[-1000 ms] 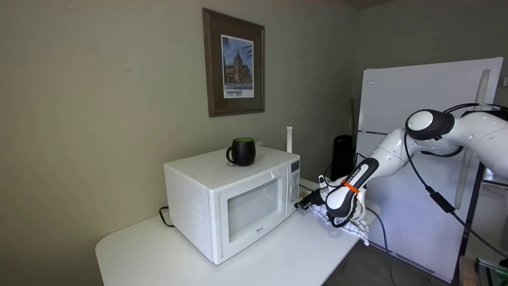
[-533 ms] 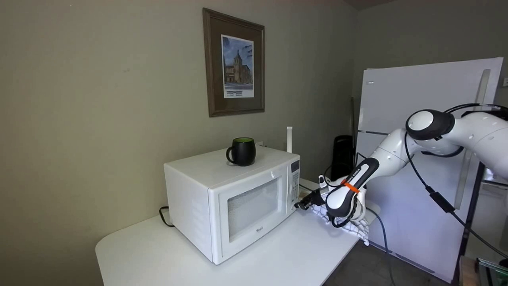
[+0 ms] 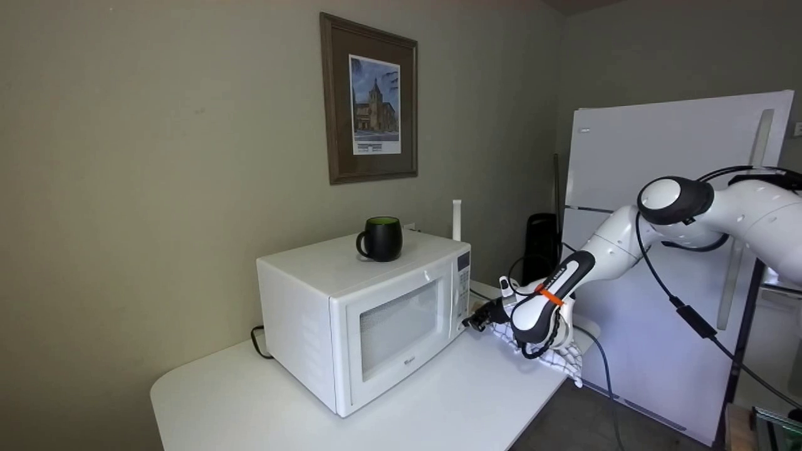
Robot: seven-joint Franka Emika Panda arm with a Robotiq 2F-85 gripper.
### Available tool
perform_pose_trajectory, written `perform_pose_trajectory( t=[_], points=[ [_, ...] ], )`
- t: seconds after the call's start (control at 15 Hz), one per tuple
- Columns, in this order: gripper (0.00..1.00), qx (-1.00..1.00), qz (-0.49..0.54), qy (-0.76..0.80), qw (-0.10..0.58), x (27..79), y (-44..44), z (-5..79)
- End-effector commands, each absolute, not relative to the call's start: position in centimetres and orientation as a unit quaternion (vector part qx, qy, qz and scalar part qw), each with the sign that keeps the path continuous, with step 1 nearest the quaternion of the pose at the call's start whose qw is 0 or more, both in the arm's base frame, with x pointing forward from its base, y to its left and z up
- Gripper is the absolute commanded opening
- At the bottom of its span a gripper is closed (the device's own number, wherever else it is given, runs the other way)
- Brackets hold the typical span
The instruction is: Open the microwave
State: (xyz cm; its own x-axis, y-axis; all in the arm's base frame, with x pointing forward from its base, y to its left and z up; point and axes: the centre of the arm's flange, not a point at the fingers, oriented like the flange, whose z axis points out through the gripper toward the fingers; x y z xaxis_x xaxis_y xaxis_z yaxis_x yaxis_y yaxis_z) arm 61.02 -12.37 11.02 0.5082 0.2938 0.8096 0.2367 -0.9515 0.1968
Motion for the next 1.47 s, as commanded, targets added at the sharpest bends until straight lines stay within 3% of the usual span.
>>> perform_pose_trajectory(
  t=[0.0, 0.67, 1.4],
  points=[
    [0.00, 0.834, 0.523, 0.170, 0.049, 63.8, -10.9, 13.0],
    [0.00, 0.886, 0.440, 0.142, 0.022, 56.7, -9.2, 13.5],
    [0.00, 0.886, 0.447, 0.117, 0.027, 60.0, -10.4, 13.9]
  ],
)
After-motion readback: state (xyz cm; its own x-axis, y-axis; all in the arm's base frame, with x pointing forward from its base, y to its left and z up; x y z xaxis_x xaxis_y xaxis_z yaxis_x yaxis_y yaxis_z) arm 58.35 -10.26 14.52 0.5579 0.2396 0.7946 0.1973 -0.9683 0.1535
